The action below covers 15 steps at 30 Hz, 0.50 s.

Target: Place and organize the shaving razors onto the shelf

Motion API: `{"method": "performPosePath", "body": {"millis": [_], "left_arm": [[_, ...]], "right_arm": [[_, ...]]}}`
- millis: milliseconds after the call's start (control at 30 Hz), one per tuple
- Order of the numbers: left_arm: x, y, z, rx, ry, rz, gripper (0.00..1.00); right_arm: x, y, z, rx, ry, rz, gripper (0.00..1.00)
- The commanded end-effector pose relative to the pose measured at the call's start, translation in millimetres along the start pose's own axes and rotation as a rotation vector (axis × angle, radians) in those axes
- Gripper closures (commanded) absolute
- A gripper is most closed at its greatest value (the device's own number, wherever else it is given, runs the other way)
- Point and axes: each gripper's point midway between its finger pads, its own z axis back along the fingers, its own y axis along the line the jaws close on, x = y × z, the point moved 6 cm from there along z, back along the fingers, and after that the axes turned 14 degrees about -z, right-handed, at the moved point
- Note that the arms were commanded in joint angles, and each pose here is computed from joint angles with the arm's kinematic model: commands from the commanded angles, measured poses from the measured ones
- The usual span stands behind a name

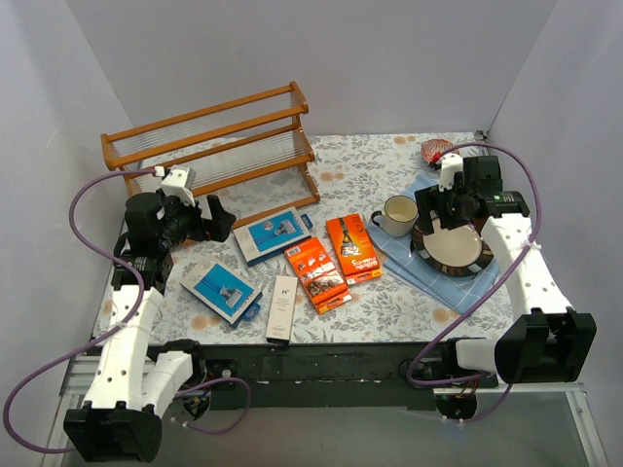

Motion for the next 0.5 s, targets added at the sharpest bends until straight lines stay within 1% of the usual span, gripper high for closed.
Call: {"method": "performPosePath", "body": {"millis": [0, 33, 67, 100, 133, 167, 200, 267, 300, 333, 400, 467], "left_arm": [[30.4, 9.9, 8.8, 0.071, -0.058, -0.034, 0.02], [43.0, 14.3, 9.6, 0.09, -0.073, -0.059, 0.02], [46.3, 18.1, 9.8, 0.117, -0.073, -0.063, 0.02], [49.8, 25.3, 11.7, 0.179, -0.071, -0.064, 0.02], [53.2, 30.1, 14.3, 0.223, -0.073, -0.065, 0.02], [53.2, 34.5, 16.6, 0.267, -0.07, -0.061, 0.03], [51.4, 44.5, 21.7, 0.368, -0.057, -0.046, 0.06], [50.4, 52.2, 30.9, 0.465, -0.057, -0.005, 0.12], [45.6, 62.3, 38.6, 0.537, -0.037, 0.031, 0.14], [45.4, 66.1, 43.4, 0.574, -0.035, 0.051, 0.16], [43.7, 67.8, 49.7, 0.595, -0.021, 0.088, 0.18], [41.0, 68.4, 51.6, 0.602, -0.007, 0.095, 0.21]], "right_arm": [[20.6, 9.7, 13.6, 0.068, -0.108, 0.046, 0.01], [25.6, 15.7, 15.9, 0.119, -0.125, 0.065, 0.01], [34.7, 18.9, 20.6, 0.155, -0.155, 0.137, 0.02], [42.4, 23.0, 23.3, 0.194, -0.189, 0.171, 0.02], [48.2, 32.0, 23.7, 0.269, -0.211, 0.191, 0.02], [58.3, 37.1, 26.5, 0.306, -0.247, 0.2, 0.02], [64.9, 41.7, 26.4, 0.342, -0.264, 0.19, 0.02], [80.0, 49.5, 16.8, 0.413, -0.28, 0.147, 0.03], [86.6, 53.5, 16.1, 0.44, -0.279, 0.086, 0.03], [93.9, 56.6, 8.7, 0.478, -0.292, 0.076, 0.03], [100.7, 62.0, 4.3, 0.528, -0.292, 0.049, 0.04], [104.1, 71.4, -8.7, 0.583, -0.258, 0.055, 0.05]]}}
